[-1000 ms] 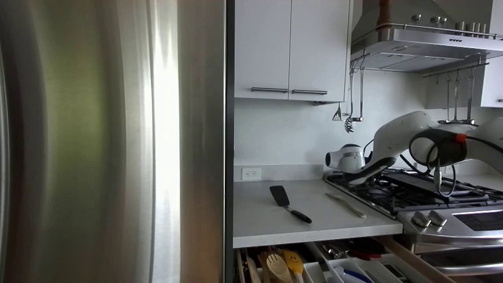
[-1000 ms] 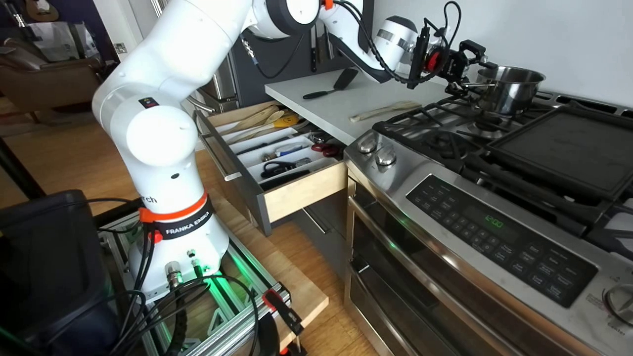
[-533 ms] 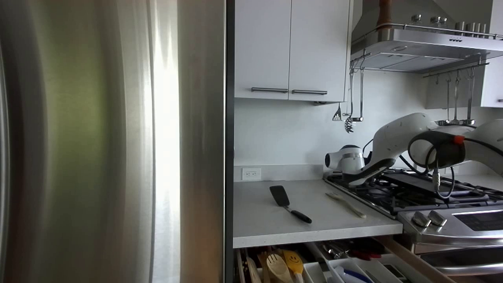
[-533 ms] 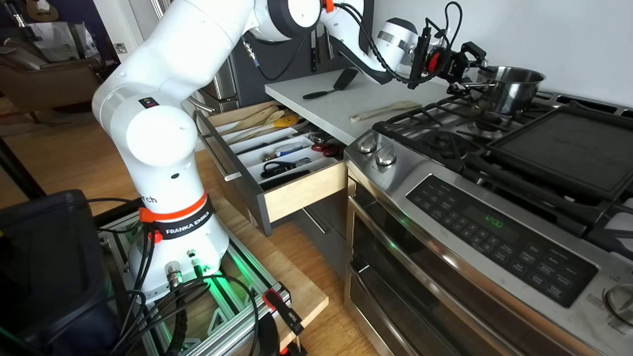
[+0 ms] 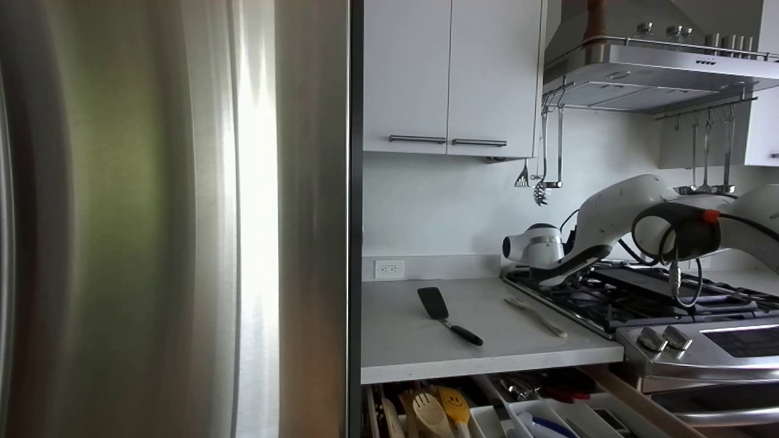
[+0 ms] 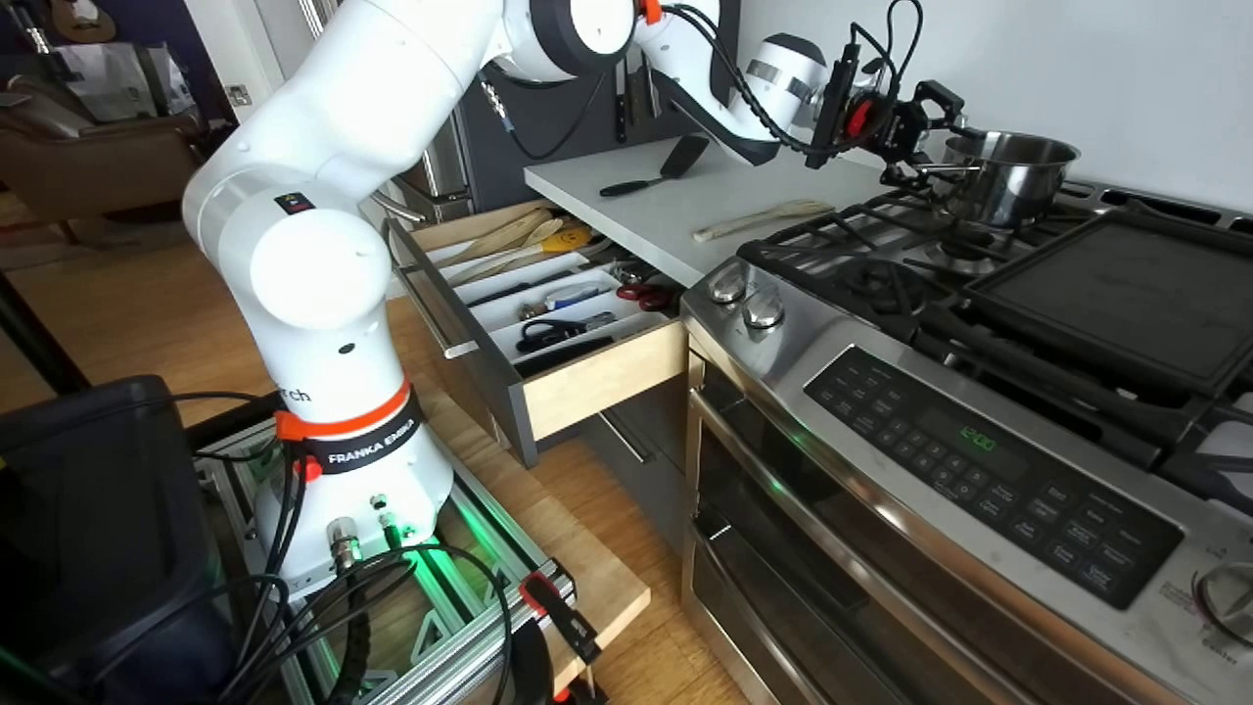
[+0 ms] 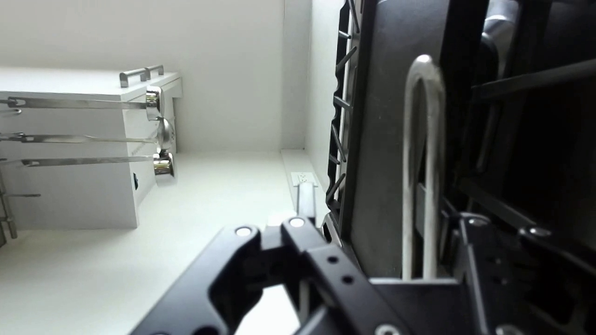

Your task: Move the pot to the plate in front

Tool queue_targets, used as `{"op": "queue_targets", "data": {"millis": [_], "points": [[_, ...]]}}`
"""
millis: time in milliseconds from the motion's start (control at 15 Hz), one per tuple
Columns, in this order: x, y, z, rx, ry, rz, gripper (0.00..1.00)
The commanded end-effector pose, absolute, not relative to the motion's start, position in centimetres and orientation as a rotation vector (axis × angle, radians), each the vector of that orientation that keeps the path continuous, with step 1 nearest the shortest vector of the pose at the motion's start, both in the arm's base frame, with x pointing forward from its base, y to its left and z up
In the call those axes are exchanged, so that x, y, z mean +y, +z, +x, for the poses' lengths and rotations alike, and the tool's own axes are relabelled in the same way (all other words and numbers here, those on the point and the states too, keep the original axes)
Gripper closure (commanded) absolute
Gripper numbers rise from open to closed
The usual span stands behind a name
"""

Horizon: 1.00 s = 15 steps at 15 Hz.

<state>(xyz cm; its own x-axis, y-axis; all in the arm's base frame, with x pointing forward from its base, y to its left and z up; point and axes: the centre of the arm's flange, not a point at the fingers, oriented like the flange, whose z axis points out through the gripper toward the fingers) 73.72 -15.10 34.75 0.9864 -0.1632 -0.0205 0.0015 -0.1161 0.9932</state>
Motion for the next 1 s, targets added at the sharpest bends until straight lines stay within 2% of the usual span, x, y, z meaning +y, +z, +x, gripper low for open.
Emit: {"op": "queue_targets", "data": {"millis": [0, 200, 400, 467, 600, 667, 867, 933], "points": [[-14.79, 35.03, 74.42, -0.065, -0.213, 1.685, 0.44], [-14.71, 34.86, 74.53, -0.023, -0.252, 1.683, 0.48], [-14.8, 34.67, 74.64, -0.003, -0.278, 1.685, 0.68], [-14.78, 34.56, 74.66, 0.003, -0.283, 1.686, 0.73], [-14.78, 34.34, 74.74, 0.011, -0.291, 1.686, 0.74], [-14.76, 34.25, 74.74, 0.013, -0.291, 1.685, 0.84], [-14.77, 34.1, 74.76, 0.008, -0.291, 1.679, 1.0], [-14.75, 34.05, 74.77, 0.001, -0.285, 1.674, 1.0]]}}
